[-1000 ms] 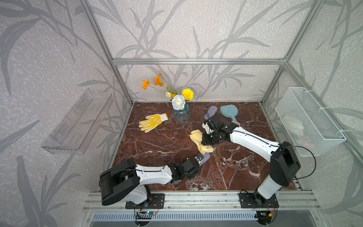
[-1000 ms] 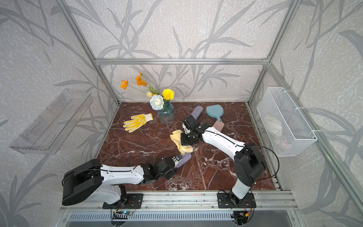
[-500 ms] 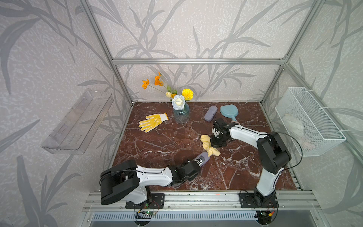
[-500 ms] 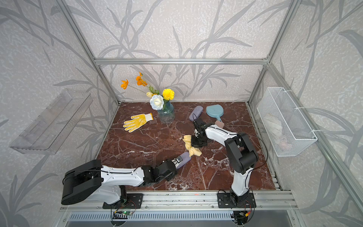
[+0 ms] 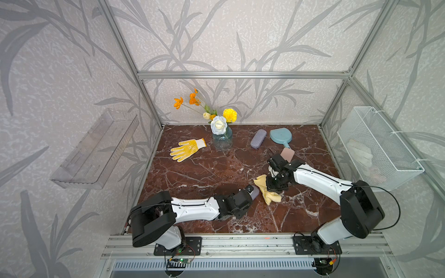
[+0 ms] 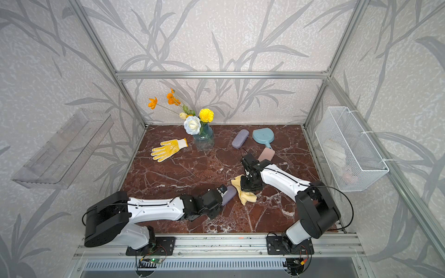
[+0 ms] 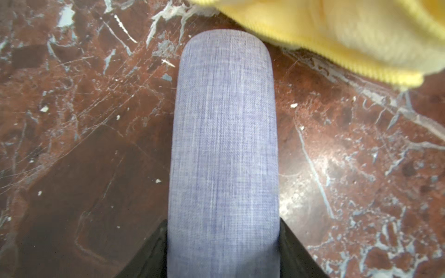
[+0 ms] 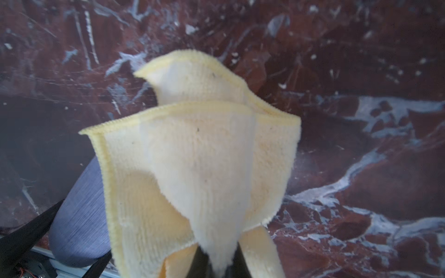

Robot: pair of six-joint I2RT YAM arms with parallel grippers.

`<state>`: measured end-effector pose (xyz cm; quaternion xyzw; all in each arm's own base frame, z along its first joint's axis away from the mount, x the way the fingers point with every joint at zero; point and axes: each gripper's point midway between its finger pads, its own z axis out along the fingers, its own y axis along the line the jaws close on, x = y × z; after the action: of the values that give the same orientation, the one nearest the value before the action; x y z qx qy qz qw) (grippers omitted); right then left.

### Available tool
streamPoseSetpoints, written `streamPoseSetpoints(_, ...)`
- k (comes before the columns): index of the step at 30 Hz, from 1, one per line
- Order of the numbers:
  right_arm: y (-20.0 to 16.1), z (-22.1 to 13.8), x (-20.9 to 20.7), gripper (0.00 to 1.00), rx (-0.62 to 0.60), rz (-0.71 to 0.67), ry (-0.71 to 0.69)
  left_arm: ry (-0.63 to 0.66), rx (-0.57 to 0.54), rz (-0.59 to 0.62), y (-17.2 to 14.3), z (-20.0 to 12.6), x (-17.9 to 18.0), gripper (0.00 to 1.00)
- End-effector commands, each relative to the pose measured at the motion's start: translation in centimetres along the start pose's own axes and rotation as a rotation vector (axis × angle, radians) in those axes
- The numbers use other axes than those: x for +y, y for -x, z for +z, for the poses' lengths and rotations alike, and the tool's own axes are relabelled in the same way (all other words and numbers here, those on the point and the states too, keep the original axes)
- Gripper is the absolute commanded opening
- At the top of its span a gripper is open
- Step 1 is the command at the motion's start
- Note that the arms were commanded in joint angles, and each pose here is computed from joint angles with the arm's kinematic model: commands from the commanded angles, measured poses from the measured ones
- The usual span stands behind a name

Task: Wipe the eyeglass case
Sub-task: Adjust the eyeglass case at the center of the board.

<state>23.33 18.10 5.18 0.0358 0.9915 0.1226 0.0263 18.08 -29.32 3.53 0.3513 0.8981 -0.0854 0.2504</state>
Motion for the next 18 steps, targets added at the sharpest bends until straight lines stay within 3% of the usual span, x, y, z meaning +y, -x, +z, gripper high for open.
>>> streamPoseSetpoints(1,1.2,0.7,1.0,0.00,-0.033,0.072,0.031,-0.040,0.158,-0.032,-2.2,0.1,-0.8,0.61)
streamPoseSetpoints(3,1.4,1.4,1.3,0.00,-0.015,0.077,0.034,-0.072,0.180,-0.039,-2.1,0.0,-1.5,0.69)
streamPoseSetpoints(10,3.3,1.7,4.4,0.00,-0.038,0.033,0.066,-0.202,0.201,-0.093,-0.8,0.0,-4.4,0.75)
streamPoseSetpoints(18,4.8,2.7,9.4,0.00,-0.005,-0.066,0.115,-0.210,0.144,-0.146,1.5,-2.1,-3.2,0.78)
